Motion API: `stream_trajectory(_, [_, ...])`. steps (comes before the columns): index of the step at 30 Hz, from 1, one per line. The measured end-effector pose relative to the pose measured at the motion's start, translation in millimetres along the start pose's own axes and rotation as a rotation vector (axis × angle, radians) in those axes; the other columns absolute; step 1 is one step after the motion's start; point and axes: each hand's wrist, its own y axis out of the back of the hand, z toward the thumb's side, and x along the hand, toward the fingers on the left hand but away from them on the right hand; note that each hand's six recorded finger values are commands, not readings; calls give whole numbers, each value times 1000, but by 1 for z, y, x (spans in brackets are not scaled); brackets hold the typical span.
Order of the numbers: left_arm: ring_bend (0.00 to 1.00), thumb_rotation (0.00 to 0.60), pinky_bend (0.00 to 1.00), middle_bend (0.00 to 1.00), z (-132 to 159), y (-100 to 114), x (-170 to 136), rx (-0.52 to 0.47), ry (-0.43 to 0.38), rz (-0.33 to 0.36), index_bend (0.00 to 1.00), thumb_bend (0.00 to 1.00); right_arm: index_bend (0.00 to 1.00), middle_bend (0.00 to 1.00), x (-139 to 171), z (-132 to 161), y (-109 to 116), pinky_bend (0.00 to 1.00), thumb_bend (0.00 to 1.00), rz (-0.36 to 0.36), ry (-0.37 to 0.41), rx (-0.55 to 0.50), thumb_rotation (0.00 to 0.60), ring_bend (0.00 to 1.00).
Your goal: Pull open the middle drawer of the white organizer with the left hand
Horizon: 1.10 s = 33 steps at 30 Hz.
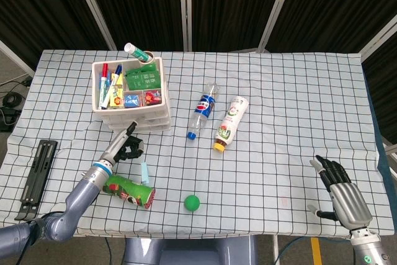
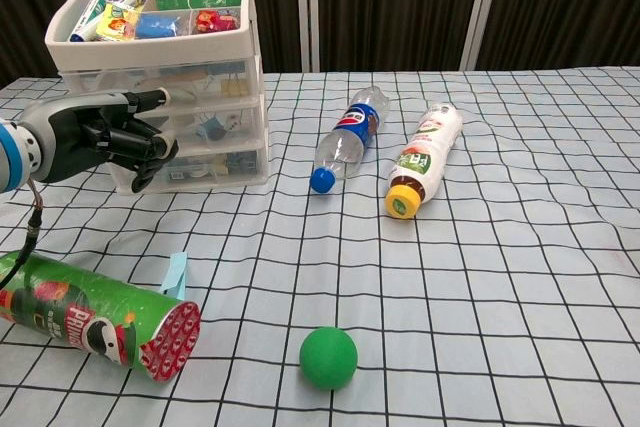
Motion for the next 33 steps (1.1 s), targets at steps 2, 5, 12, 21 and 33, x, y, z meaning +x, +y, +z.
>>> stream_trajectory(2, [714, 600, 687, 768, 0, -1, 0, 0, -1, -1, 52, 707, 20, 0, 0, 0, 0, 0, 45, 1, -1, 0, 600, 0])
stream_trajectory(5, [715, 600, 687, 768, 1, -3, -2, 2, -5, -9, 53, 707, 20, 0, 0, 0, 0, 0, 45, 1, -1, 0, 600, 0])
stream_trajectory(12, [714, 600, 687, 768, 3, -9, -11, 2, -25, -25, 61, 707, 20, 0, 1, 1, -1, 0, 45, 4, -2, 2, 600, 0])
stream_trajectory(21, [714, 600, 687, 768, -5, -12, -17, 0, -16, -37, 66, 707, 20, 0, 2, 1, 0, 0, 44, 2, -4, 2, 600, 0])
stream_trajectory(33, [714, 600, 687, 768, -2, -16, -32, 29, -55, -48, 70, 706, 20, 0, 2, 2, 0, 0, 44, 2, -1, 4, 600, 0])
